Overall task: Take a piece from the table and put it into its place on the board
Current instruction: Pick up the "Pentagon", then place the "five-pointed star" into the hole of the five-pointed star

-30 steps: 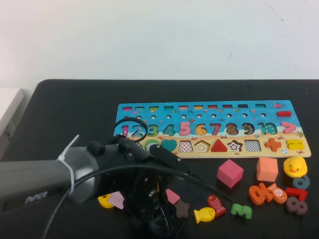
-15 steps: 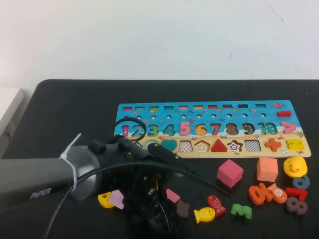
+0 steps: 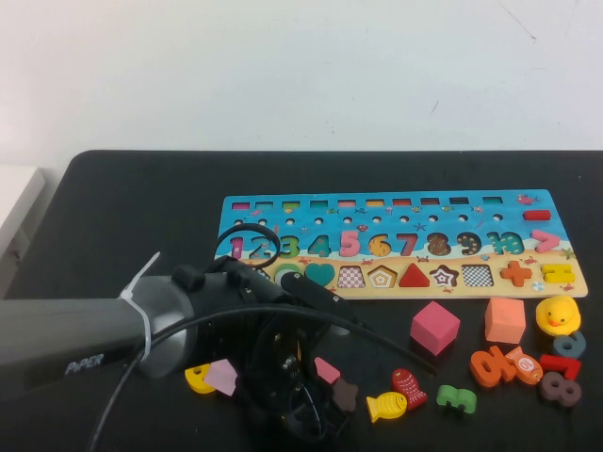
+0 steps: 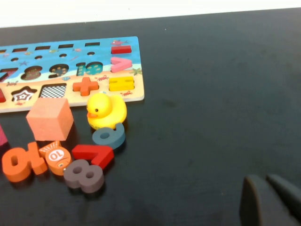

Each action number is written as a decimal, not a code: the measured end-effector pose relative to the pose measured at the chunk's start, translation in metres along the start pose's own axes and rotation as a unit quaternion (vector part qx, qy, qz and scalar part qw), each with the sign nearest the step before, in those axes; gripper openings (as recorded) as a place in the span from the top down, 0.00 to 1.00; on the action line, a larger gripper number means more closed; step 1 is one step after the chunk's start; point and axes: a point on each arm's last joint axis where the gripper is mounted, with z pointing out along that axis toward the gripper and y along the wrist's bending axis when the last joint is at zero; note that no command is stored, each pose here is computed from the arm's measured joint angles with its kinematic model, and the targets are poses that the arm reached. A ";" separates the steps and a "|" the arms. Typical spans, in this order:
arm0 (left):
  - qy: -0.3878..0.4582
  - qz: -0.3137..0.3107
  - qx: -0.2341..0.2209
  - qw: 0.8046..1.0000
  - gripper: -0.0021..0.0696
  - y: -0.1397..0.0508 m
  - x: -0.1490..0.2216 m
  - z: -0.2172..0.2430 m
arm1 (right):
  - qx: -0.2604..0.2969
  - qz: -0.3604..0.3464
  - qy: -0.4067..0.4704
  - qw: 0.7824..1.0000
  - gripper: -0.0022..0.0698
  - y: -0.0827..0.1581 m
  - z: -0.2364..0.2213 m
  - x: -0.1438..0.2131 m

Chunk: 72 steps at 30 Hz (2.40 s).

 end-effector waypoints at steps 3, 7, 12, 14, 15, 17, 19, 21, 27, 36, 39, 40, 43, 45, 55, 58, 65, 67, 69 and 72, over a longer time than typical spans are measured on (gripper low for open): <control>0.000 0.008 -0.006 1.000 0.53 0.001 0.000 -0.001 | 0.000 0.000 0.000 1.000 0.94 0.000 0.000 0.000; 0.003 0.023 -0.019 1.000 0.53 0.004 0.002 -0.016 | 0.000 0.000 0.000 1.000 0.94 0.000 0.000 0.000; -0.042 0.037 -0.028 0.998 0.53 0.006 -0.003 -0.050 | 0.000 0.000 0.000 1.000 0.94 0.000 0.000 0.000; -0.061 0.048 -0.035 0.996 0.53 0.009 -0.013 -0.065 | 0.000 0.000 0.000 1.000 0.94 0.000 0.000 0.000; -0.064 0.054 -0.039 0.996 0.53 0.010 -0.017 -0.071 | 0.000 0.000 0.000 1.000 0.94 0.000 0.000 0.000; -0.075 0.071 -0.047 0.994 0.53 0.010 -0.030 -0.080 | 0.000 0.000 0.000 1.000 0.94 0.000 0.000 0.000; -0.088 0.087 -0.056 0.991 0.53 0.010 -0.045 -0.089 | 0.000 0.000 0.000 1.000 0.94 0.000 0.000 0.000; -0.107 0.106 -0.065 0.986 0.53 0.008 -0.070 -0.095 | 0.000 0.000 0.000 1.000 0.94 0.000 0.000 0.000; -0.105 0.121 -0.072 0.984 0.53 0.004 -0.112 -0.073 | 0.000 0.000 0.000 1.000 0.94 0.000 0.000 0.000; -0.086 0.150 -0.073 0.982 0.53 0.000 -0.150 -0.023 | 0.000 0.000 0.000 1.000 0.94 0.000 0.000 0.000; -0.086 0.155 -0.066 0.982 0.53 -0.002 -0.157 -0.012 | 0.000 0.000 0.000 1.000 0.94 0.000 0.000 0.000; -0.086 0.157 -0.063 0.982 0.53 -0.003 -0.158 -0.008 | 0.000 0.000 0.000 1.000 0.94 0.000 0.000 0.000; -0.083 0.162 -0.052 0.982 0.53 -0.005 -0.161 0.003 | 0.000 0.000 0.000 1.000 0.94 0.000 0.000 0.000; -0.084 0.164 -0.049 0.982 0.53 -0.006 -0.162 0.008 | 0.000 0.000 0.000 1.000 0.94 0.000 0.000 0.000; -0.103 0.170 -0.045 0.979 0.53 -0.006 -0.167 0.022 | 0.000 0.000 0.000 1.000 0.94 0.000 0.000 0.000; -0.103 0.167 -0.043 0.980 0.53 -0.004 -0.167 0.022 | 0.000 0.000 0.000 1.000 0.94 0.000 0.000 0.000; -0.098 0.157 -0.042 0.982 0.49 -0.004 -0.166 0.022 | 0.000 0.000 0.000 1.000 0.94 0.000 0.000 0.000; -0.097 0.154 -0.042 0.982 0.46 -0.004 -0.166 0.022 | 0.000 0.000 0.000 1.000 0.94 0.000 0.000 0.000; -0.097 0.155 -0.042 0.982 0.43 -0.004 -0.166 0.022 | 0.000 0.000 0.000 1.000 0.94 0.000 0.000 0.000; -0.096 0.153 -0.042 0.983 0.41 -0.004 -0.166 0.022 | 0.000 0.000 0.000 1.000 0.94 0.000 0.000 0.000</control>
